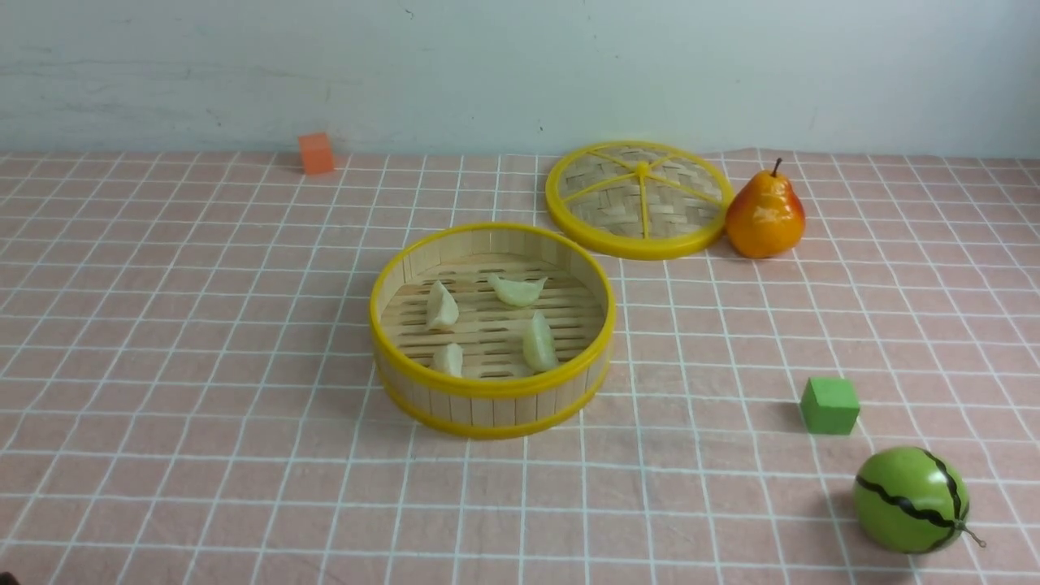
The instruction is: Put the dumplings into the steamer on the table with the pink tablecloth.
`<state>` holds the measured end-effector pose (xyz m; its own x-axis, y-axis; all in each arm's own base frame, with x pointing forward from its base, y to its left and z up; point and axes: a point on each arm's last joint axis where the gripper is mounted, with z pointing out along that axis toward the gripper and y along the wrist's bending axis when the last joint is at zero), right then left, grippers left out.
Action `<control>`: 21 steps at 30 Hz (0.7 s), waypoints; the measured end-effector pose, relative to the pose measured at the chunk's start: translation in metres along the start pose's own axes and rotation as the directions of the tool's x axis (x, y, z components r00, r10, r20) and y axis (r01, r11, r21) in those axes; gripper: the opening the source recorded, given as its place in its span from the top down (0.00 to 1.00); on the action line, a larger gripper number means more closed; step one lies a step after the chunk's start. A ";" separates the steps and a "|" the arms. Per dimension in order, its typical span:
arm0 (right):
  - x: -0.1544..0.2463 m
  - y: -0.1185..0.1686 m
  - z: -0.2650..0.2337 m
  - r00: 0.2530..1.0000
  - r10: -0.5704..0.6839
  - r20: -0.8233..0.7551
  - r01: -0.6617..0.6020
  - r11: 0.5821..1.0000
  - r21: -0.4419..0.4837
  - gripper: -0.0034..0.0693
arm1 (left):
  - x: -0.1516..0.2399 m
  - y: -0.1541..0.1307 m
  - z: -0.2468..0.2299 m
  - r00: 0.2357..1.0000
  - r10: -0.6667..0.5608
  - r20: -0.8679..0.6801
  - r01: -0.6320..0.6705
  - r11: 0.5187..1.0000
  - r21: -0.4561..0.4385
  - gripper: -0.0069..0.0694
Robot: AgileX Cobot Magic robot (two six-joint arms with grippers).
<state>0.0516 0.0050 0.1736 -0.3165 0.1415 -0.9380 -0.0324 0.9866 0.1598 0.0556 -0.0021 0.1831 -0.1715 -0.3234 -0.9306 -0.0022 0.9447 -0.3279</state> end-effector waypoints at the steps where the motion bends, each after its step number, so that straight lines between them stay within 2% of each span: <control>1: 0.000 0.000 0.000 1.000 0.000 0.000 0.000 1.000 0.000 0.90 | 0.001 0.001 0.000 1.000 -0.002 -0.013 0.002 1.000 -0.009 0.70; 8: 0.000 0.000 0.000 1.000 0.001 0.000 -0.001 1.000 0.000 0.89 | 0.013 0.007 -0.001 0.990 -0.008 -0.139 -0.002 0.997 -0.074 0.69; 21: 0.000 0.000 0.000 1.000 0.001 0.000 -0.001 1.000 0.000 0.87 | 0.013 0.008 -0.001 0.990 0.010 -0.138 -0.022 0.996 -0.087 0.68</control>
<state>0.0516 0.0050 0.1736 -0.3165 0.1424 -0.9378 -0.0322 0.9865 0.1606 0.0523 0.0011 0.1687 -0.3061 -0.3034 -0.9023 -0.0841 0.9528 -0.2919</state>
